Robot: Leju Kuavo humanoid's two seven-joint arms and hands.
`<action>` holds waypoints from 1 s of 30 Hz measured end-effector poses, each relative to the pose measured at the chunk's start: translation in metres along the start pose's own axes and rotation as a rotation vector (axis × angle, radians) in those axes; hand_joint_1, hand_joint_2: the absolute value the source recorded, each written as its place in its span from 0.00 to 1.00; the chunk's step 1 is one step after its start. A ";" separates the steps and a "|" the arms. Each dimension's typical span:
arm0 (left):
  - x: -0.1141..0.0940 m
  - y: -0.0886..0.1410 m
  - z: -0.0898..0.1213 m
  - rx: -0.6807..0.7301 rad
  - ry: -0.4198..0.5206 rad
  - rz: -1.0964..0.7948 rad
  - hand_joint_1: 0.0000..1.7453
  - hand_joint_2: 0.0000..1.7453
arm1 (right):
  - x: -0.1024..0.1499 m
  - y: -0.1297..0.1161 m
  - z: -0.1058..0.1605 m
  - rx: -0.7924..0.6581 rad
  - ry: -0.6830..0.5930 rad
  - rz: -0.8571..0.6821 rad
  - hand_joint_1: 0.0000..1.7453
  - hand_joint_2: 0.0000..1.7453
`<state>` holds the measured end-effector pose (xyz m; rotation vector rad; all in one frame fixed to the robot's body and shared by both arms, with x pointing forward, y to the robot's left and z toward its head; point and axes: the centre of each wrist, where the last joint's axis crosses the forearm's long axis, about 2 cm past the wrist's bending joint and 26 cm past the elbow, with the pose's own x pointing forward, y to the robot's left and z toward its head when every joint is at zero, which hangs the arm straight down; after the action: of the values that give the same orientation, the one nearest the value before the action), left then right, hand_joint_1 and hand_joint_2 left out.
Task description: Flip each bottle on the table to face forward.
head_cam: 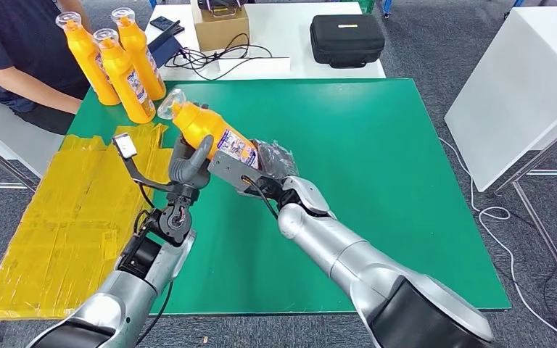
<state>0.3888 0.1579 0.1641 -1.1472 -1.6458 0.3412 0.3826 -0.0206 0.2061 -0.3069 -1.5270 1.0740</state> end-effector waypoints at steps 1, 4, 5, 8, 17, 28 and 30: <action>-0.001 0.000 0.001 0.000 0.005 0.001 0.00 1.00 | 0.002 -0.001 0.000 -0.001 -0.007 0.006 1.00 1.00; -0.003 0.000 0.002 0.001 0.013 0.006 0.00 1.00 | 0.006 -0.002 0.000 -0.003 -0.026 0.019 1.00 1.00; -0.003 0.000 0.003 0.002 0.014 0.007 0.00 1.00 | 0.007 -0.002 0.000 -0.003 -0.030 0.022 1.00 1.00; -0.004 0.000 0.003 0.003 0.014 0.010 0.00 1.00 | 0.007 -0.002 0.000 -0.004 -0.037 0.029 1.00 1.00; -0.004 0.000 0.004 0.016 0.012 0.017 0.00 1.00 | 0.010 -0.001 0.001 0.001 -0.058 0.031 1.00 1.00; -0.014 -0.003 0.010 0.044 0.044 -0.013 0.77 1.00 | 0.026 -0.002 0.001 0.010 -0.108 0.039 1.00 1.00; -0.013 -0.004 0.009 0.051 0.025 -0.030 1.00 1.00 | 0.027 -0.002 0.001 0.014 -0.108 0.031 1.00 1.00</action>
<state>0.3785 0.1480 0.1552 -1.0835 -1.6222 0.3459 0.3754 -0.0032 0.2251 -0.2670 -1.6147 1.1411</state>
